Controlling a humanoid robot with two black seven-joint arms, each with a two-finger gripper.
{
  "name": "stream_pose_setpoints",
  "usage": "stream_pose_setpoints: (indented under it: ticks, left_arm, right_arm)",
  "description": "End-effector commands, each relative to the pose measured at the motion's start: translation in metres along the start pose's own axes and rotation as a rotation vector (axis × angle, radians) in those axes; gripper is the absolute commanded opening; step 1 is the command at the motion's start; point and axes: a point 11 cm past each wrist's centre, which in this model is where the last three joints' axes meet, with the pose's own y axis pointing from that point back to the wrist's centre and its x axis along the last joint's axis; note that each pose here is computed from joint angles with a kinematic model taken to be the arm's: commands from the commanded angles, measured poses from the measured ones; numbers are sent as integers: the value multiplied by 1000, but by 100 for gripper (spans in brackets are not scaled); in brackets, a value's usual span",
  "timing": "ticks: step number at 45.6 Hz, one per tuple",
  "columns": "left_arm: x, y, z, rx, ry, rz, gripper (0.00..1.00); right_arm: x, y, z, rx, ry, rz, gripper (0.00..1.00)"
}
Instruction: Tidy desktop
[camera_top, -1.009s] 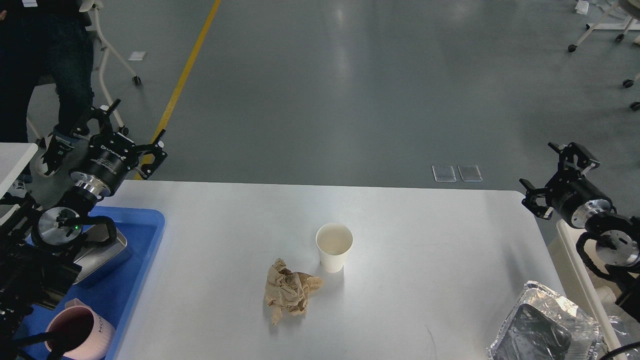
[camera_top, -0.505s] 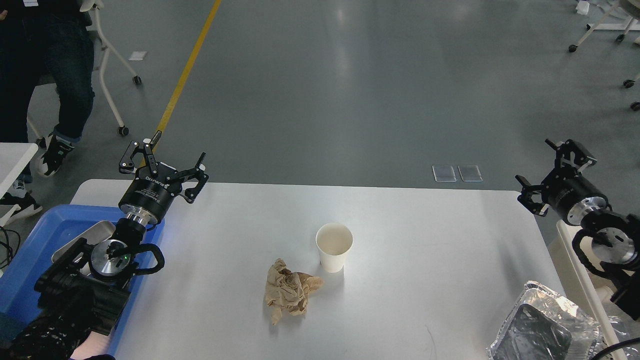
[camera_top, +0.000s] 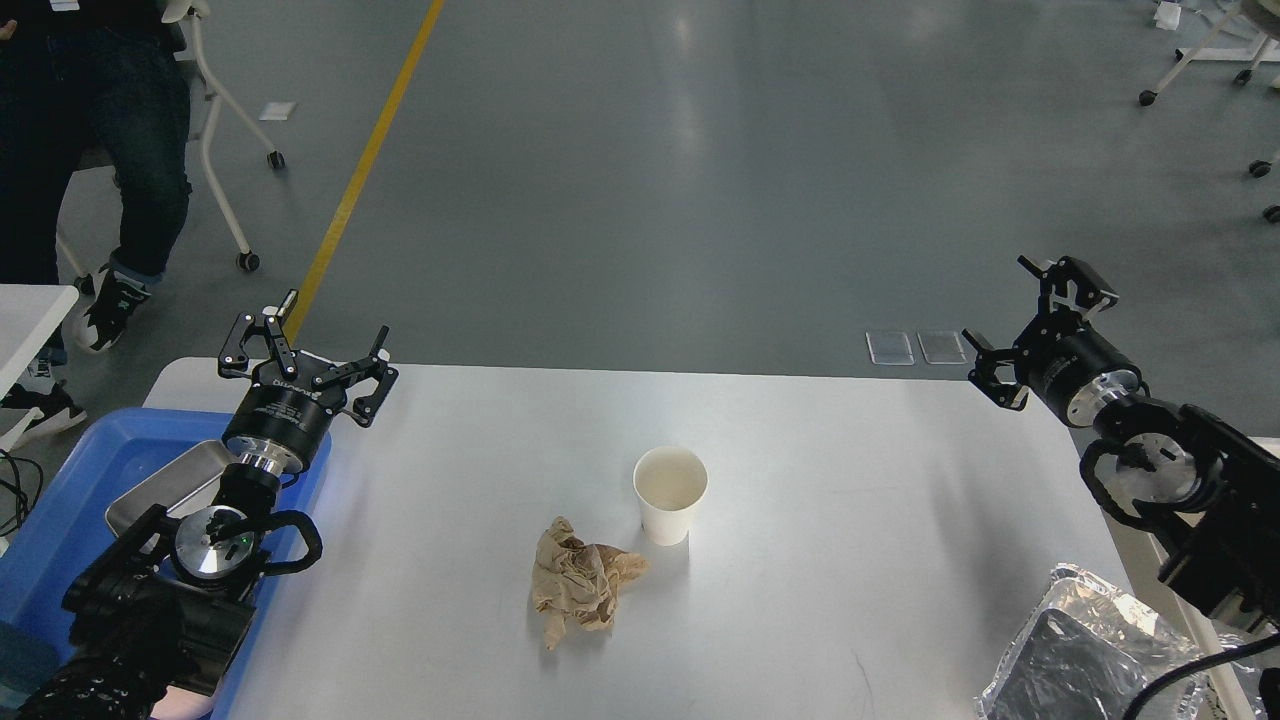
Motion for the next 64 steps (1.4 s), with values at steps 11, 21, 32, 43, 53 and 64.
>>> stream_pose_setpoints:
  ticks: [11,21,32,43,53,64]
  left_arm:
    - [-1,0,-2,16,-10,-7,97]
    - [1,2,2,25,-30,-6,97]
    - [11,13,14,26,-59,14,97]
    - [12,14,11,54,-80,18,97]
    - [13,15,12,64,-91,20,97]
    - [13,15,12,68,-95,21,97]
  right_arm:
    - [-9,59,-50,-154,586,-192,100]
    - [-21,135,-110,-212,976,-280,100]
    - [-28,201,-155,-332,1373,-310,100]
    - [-3,260,-157,-541,1463,-260,100]
    - [7,279,-166,-604,1502,-213,100]
    - [9,281,-166,-612,1500,-206,100]
